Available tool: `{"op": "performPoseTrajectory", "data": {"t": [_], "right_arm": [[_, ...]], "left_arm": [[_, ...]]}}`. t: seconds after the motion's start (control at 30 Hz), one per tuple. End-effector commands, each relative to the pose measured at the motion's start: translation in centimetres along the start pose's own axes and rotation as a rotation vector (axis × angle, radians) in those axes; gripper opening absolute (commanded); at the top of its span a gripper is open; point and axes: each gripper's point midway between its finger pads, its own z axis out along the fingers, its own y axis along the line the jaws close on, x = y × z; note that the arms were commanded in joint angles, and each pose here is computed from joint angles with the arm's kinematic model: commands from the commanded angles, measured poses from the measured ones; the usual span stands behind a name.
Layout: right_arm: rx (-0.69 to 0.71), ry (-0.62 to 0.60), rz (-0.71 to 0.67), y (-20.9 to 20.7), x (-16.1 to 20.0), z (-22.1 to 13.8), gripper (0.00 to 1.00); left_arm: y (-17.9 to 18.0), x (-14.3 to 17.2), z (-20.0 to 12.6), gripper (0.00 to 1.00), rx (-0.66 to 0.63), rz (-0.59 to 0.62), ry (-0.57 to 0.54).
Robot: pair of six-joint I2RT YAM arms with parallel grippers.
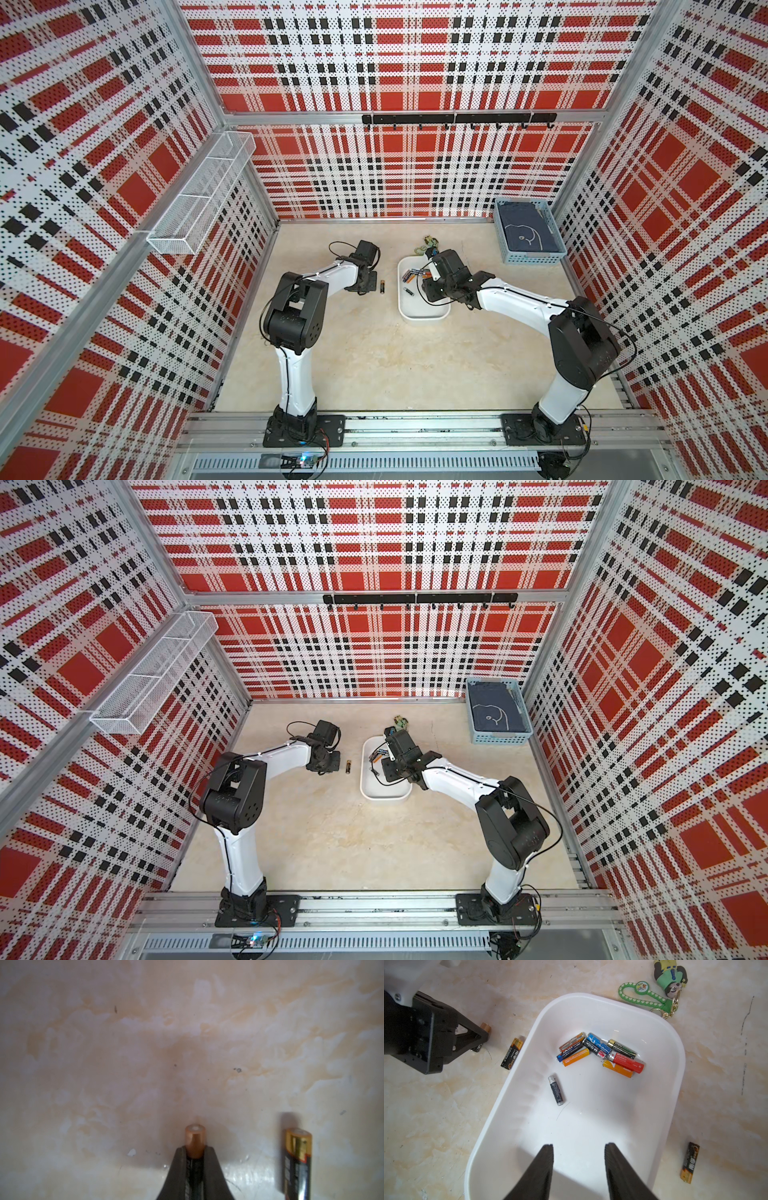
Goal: Take the batteries out of the storage box
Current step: Place the battery at the center of the board, then pick up the battery from the storage box.
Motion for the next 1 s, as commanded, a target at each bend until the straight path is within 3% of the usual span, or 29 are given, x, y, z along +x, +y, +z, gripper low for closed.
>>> {"op": "performPoseTrajectory", "data": {"t": [0.0, 0.13, 0.3, 0.5, 0.77, 0.97], "right_arm": [[0.008, -0.034, -0.001, 0.2, -0.8, -0.1, 0.48], [-0.011, -0.027, -0.004, 0.5, -0.8, -0.1, 0.48], [-0.079, 0.02, -0.04, 2.0, -0.8, 0.8, 0.49], [-0.077, 0.07, -0.071, 2.3, -1.0, 2.3, 0.51], [-0.073, 0.134, -0.097, 2.6, -0.9, 5.2, 0.52], [-0.08, 0.181, -0.129, 2.9, 0.0, 7.2, 0.52]], "left_arm": [[-0.3, 0.6, 1.1, 0.09, 0.001, 0.025, 0.023], [-0.5, 0.5, 0.8, 0.12, 0.005, 0.029, 0.017], [-0.9, 0.4, 0.6, 0.24, 0.014, 0.037, 0.019], [-1.6, -1.0, -1.7, 0.32, 0.026, 0.036, -0.021], [-1.3, -5.2, -10.1, 0.38, 0.018, -0.056, -0.241], [1.2, -5.4, -15.1, 0.4, 0.029, -0.193, -0.455]]}}
